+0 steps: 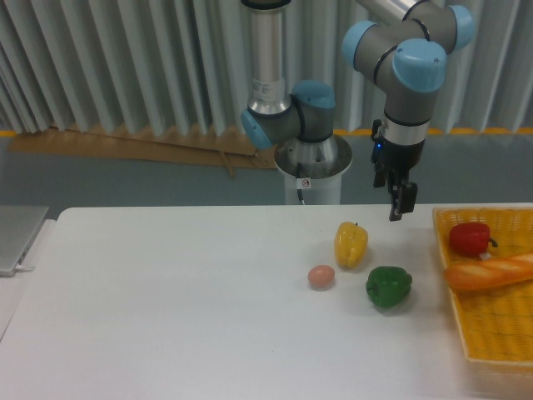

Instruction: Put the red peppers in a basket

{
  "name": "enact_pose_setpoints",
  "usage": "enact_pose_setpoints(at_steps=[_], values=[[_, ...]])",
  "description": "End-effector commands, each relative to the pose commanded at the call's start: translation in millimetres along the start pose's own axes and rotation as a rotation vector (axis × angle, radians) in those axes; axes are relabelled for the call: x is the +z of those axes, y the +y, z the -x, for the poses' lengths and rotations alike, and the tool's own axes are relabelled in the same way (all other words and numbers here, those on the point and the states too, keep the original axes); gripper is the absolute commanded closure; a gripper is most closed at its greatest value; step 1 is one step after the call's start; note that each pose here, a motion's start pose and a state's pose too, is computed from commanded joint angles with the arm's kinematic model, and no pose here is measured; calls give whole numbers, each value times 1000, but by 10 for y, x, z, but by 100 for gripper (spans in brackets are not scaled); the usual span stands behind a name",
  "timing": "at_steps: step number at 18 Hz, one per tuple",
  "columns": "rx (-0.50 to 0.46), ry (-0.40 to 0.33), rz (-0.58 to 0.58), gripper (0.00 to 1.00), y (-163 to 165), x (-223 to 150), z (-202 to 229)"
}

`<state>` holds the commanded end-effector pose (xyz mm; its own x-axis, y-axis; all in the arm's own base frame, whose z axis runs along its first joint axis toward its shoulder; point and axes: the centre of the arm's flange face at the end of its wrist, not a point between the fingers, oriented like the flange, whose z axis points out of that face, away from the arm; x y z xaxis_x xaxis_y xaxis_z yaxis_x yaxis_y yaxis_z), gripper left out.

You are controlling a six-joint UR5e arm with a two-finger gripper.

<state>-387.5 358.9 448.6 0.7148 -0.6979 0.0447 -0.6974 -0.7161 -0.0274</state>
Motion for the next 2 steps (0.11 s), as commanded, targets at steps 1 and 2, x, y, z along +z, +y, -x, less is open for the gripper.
enact_pose_setpoints(at_steps=[1, 2], values=[[3, 3, -2, 0, -14, 21, -15], [8, 2, -3, 0, -49, 28, -21]])
